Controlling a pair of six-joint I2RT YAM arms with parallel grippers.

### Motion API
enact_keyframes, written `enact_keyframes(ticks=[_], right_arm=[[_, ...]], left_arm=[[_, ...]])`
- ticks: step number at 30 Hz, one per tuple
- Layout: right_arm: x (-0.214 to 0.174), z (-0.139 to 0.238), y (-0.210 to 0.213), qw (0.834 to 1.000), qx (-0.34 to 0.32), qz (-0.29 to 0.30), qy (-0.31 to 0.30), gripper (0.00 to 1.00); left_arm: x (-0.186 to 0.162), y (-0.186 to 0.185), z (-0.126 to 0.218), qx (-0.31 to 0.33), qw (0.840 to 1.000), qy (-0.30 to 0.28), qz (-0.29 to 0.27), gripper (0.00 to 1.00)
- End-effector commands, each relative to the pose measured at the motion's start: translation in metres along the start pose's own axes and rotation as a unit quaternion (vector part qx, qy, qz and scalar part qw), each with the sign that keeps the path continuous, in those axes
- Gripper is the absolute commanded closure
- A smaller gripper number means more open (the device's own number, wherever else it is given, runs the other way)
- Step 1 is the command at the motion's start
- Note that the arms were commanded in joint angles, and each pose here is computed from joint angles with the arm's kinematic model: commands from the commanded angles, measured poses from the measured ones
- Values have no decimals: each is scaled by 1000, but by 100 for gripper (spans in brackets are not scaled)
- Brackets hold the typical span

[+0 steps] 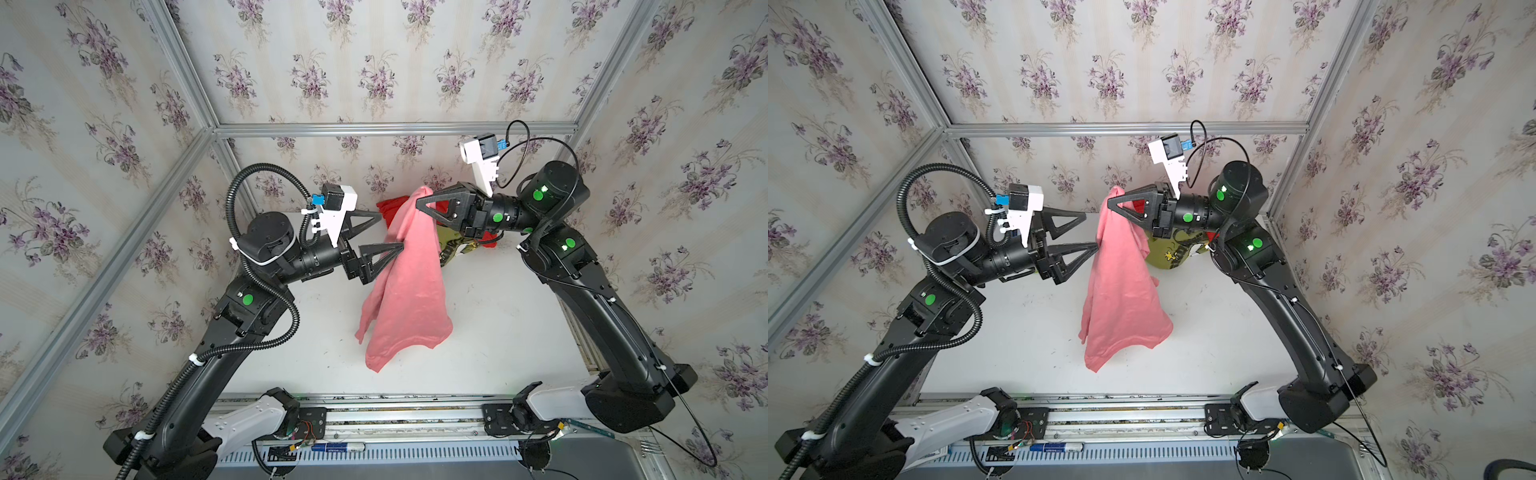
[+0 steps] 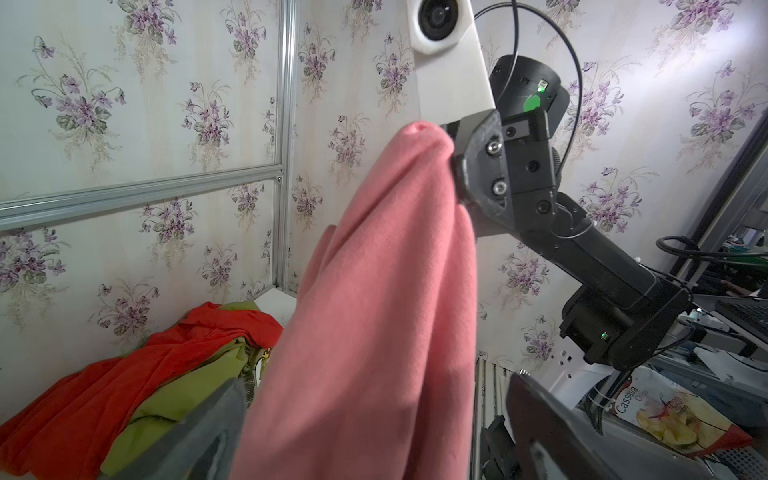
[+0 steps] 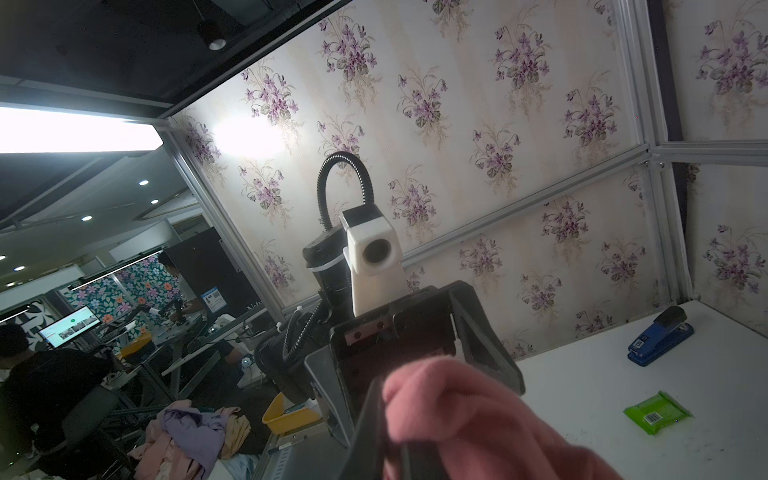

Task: Pick out a specific cloth from the pile
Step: 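Swing the pink shirt toward the left gripper and close the left gripper on it, then open the right gripper and draw it back while the left gripper holds the shirt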

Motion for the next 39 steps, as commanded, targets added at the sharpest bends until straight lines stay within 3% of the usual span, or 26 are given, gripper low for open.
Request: enact_keyframes(ticks=[1,6,15,18,23,26,33,39], right_arm=[[1,-10,10,999,20,29,5,100],[-4,-21,4,999,23,23,21,100],[-8,-23,0,999,14,27,27,100],[-8,-23,0,999,14,34,25,100],[-9,-22,-4,999,7,38,16,100],[-9,-22,-8,999,-9,33,7,88],[-11,-20,-13,999,-44,24,-8,39],[-27,-2,-8,994,-98,39,2,23]], left_arm=[[9,0,-5,1,1000,-18,-25,0],[15,-8,-12,-22,999,-25,-35,1],[13,-11,-7,-13,998,-26,-50,42],[13,-11,-7,-10,998,-26,-51,61],[13,-11,-9,-10,998,-28,-48,71],[11,-11,-10,-12,998,-27,-47,74],[3,-9,-11,-7,999,-28,-38,81],[-3,-9,-5,9,999,-29,-40,82]])
Point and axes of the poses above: each gripper's point midway between its finger pads, its own z axis back along the fingers, its own y axis along the line the jaws close on, x = y × z, the point moved 7 cm from there along z, back along the fingers, and after that the axes turned 11 degrees about -z, right-handed, at the moved point
